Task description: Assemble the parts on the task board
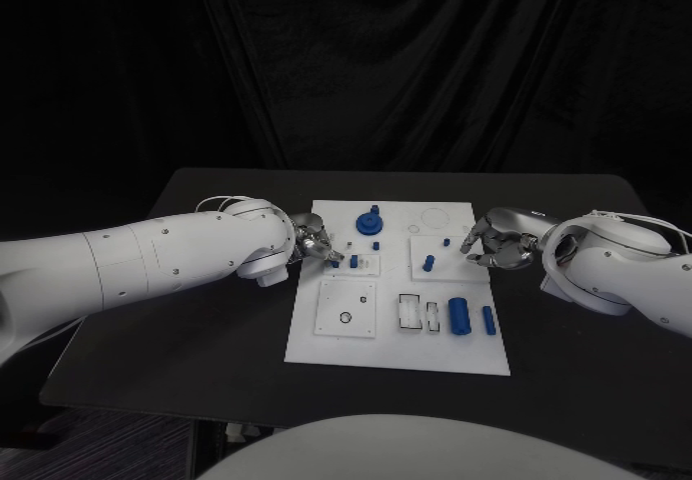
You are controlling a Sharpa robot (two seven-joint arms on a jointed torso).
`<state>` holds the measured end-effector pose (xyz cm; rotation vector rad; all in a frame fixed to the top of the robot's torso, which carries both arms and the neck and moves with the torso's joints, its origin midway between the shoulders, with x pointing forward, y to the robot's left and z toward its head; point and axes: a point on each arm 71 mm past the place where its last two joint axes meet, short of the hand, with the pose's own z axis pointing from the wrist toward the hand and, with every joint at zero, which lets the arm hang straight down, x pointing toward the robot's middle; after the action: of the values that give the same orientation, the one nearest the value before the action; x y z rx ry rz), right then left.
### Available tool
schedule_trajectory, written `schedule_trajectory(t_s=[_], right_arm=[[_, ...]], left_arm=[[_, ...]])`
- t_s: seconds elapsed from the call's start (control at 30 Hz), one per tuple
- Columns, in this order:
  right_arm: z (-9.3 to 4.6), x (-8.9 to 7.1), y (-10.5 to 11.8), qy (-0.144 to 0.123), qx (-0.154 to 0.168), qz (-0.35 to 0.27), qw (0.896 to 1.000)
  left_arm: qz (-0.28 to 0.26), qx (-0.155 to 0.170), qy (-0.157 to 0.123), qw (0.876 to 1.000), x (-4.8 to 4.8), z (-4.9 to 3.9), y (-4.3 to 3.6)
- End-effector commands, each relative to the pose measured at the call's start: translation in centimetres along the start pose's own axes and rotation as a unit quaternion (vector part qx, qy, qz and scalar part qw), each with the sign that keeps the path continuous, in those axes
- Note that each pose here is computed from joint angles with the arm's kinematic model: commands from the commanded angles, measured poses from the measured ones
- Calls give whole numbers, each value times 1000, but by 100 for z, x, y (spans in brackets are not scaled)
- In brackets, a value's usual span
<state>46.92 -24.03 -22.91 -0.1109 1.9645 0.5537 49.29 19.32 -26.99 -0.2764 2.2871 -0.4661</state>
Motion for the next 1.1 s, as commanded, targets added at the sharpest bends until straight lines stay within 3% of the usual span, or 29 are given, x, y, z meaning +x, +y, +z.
schedule_trajectory(t_s=[0.03,0.57,1.1], right_arm=[[-1,24,-21,10,12,-1,1000],[-2,34,-29,17,16,-2,1000],[-4,41,-34,22,19,-3,1000]], left_arm=[[14,-18,33,999,114,18,44],[24,-54,44,997,119,29,152],[31,-44,27,998,90,30,162]])
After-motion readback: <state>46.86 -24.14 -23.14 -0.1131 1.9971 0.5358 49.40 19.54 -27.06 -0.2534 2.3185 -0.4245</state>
